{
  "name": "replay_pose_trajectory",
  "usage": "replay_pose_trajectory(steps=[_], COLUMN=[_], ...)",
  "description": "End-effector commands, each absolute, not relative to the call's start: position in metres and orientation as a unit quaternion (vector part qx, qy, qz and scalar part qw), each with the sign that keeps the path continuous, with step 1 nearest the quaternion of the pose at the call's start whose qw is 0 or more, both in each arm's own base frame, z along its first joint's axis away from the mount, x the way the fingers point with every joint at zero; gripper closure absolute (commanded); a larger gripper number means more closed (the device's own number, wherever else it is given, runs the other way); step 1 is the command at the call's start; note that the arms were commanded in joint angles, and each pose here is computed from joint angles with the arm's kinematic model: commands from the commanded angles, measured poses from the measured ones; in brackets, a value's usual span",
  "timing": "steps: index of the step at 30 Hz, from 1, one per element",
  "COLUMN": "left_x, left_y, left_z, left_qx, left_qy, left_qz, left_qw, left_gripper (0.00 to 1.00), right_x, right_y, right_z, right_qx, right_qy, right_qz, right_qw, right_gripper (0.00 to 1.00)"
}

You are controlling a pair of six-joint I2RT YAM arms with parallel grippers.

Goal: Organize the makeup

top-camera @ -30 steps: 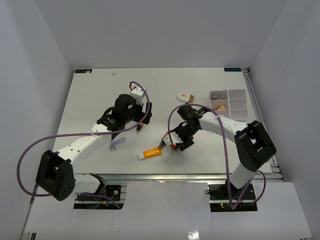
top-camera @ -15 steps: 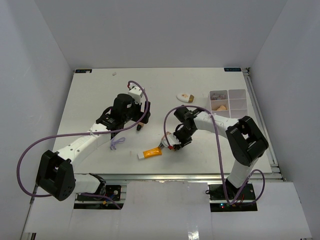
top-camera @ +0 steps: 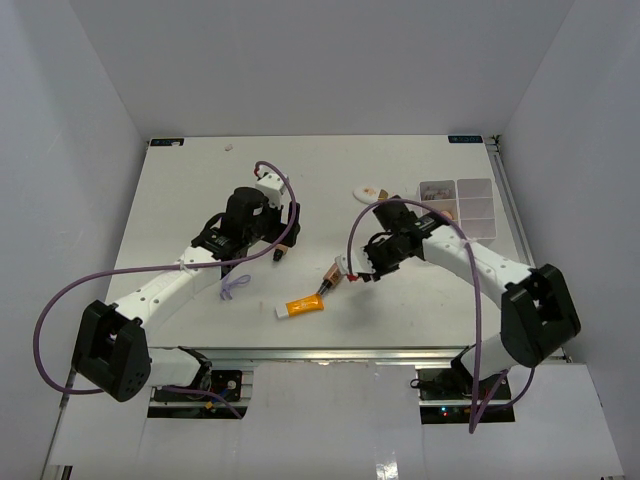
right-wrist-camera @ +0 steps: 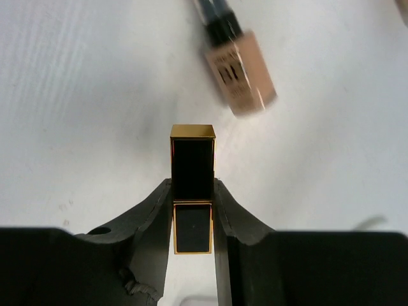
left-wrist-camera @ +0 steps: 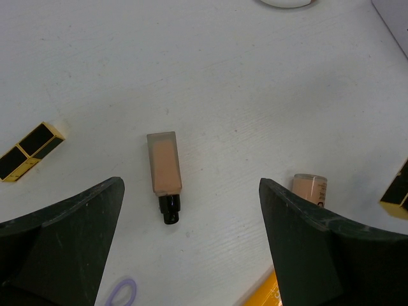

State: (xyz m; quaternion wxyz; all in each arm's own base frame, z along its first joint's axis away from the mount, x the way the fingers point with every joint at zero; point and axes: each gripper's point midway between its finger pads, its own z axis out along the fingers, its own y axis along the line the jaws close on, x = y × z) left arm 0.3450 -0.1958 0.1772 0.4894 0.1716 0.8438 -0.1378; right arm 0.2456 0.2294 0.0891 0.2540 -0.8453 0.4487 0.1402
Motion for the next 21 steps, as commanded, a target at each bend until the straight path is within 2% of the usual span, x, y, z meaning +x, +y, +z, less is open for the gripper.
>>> replay_pose_trajectory(steps=[1,11,21], left_x=[0.346,0.346,0.346], left_y=[-0.199,-0.203,-0.202], left_z=[0.197,0.192,0.187], left_qx=[0.170,0.174,0.178], left_qy=[0.831,0.834,0.835], left_qz=[-0.155,-0.161,-0.156], left_qw=[0.506,0.499,0.496], left_gripper=[0.02,0.02,0.02], right_x=[0.273,0.334,0.362], right_y=[0.183,0.079,0.044], right_z=[0.117,0.141,0.136], right_qx=[-0.792,-0.702,-0.679], right_qy=[0.522,0.617,0.640], right_qz=[0.085,-0.035,-0.065], right_qw=[0.307,0.354,0.354], right_gripper=[0.84,0.83,0.81])
